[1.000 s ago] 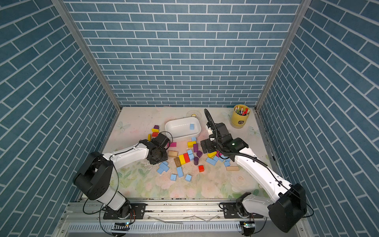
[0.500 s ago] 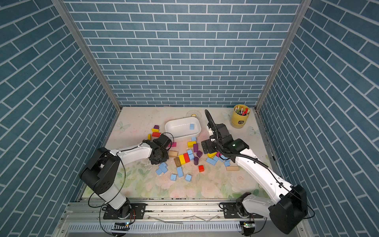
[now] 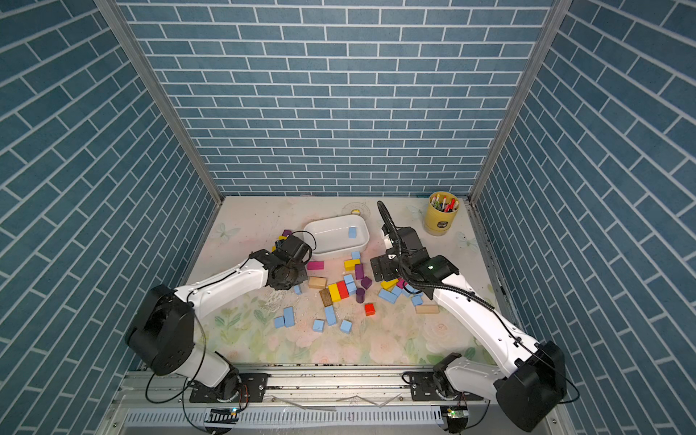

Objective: Pick out the blue building blocks
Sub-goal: Pick up the building block from the center of the board, then place the building block in the storage box.

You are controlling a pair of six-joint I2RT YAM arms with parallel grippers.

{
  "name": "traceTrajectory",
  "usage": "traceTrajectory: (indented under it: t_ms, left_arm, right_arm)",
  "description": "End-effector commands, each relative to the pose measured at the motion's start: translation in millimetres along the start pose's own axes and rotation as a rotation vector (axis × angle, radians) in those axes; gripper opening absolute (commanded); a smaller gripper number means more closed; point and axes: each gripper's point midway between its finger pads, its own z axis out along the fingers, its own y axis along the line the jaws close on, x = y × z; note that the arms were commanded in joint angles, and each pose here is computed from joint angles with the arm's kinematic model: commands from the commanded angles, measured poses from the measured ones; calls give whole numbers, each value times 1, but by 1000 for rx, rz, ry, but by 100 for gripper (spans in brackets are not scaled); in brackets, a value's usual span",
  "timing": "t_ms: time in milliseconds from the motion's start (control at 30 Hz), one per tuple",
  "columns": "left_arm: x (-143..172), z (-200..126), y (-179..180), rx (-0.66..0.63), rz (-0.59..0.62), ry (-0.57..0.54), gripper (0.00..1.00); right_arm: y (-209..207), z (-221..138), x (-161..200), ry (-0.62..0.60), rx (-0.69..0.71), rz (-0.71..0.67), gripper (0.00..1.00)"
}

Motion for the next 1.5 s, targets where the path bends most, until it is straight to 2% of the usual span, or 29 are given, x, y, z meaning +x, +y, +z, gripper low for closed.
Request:
traceTrajectory:
  t_ms: [0,200,433,700,1100,1467]
  left_arm:
    - [-33,-34,-6,6,40,-114,0]
    - [-77,-63,-45,100,84,-205,0]
    - [-107,-55,-92,142,132,-206,0]
    - [-122,-8,-136,148,160,-155,0]
    - [-121,65,-185,160,169,-50,1]
    - [-121,110,-199,153,158,-31,7]
  right_arm:
    - [-3,-11,-11,-75,11,-13,95]
    - [-5,-18,-15,-110,15,8,95]
    - [-10,-29,-15,-130,37,29,95]
    - [-15,-40,-8,-165,53,64,95]
    - [-22,-47,2,-170,80,83,96]
    - [-27,-45,8,-158,102,94,96]
